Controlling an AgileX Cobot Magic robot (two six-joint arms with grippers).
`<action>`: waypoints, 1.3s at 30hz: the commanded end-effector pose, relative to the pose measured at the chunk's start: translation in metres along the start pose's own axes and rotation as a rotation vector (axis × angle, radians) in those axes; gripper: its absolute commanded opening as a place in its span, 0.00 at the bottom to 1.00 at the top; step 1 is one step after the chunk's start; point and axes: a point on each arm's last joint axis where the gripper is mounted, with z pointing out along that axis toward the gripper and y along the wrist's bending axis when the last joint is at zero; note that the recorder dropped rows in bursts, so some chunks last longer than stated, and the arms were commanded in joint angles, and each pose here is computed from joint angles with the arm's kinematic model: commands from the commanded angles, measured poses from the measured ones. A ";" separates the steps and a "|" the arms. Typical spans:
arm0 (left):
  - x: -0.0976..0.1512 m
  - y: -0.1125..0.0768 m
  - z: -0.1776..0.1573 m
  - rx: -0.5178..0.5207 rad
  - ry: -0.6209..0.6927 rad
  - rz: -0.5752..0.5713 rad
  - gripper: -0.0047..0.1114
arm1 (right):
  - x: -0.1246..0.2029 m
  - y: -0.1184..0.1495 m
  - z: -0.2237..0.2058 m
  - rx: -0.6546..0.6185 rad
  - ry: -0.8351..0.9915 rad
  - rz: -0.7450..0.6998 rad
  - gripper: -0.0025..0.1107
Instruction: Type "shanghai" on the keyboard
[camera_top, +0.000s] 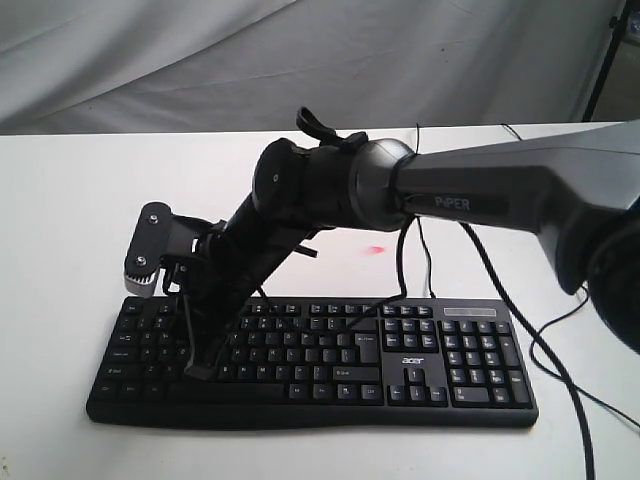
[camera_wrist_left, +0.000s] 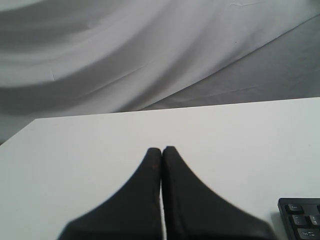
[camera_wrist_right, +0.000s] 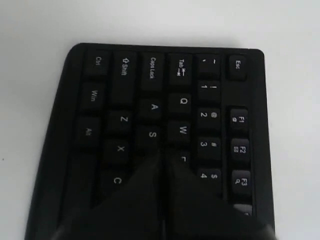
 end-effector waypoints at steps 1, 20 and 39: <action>0.001 0.000 0.001 0.004 0.001 -0.003 0.05 | 0.003 0.000 -0.008 0.020 0.000 0.014 0.02; 0.001 0.000 0.001 0.004 0.001 -0.003 0.05 | 0.034 0.005 -0.030 0.061 0.050 0.049 0.02; 0.001 0.000 0.001 0.004 0.001 -0.003 0.05 | 0.035 0.006 -0.030 0.041 0.053 0.039 0.02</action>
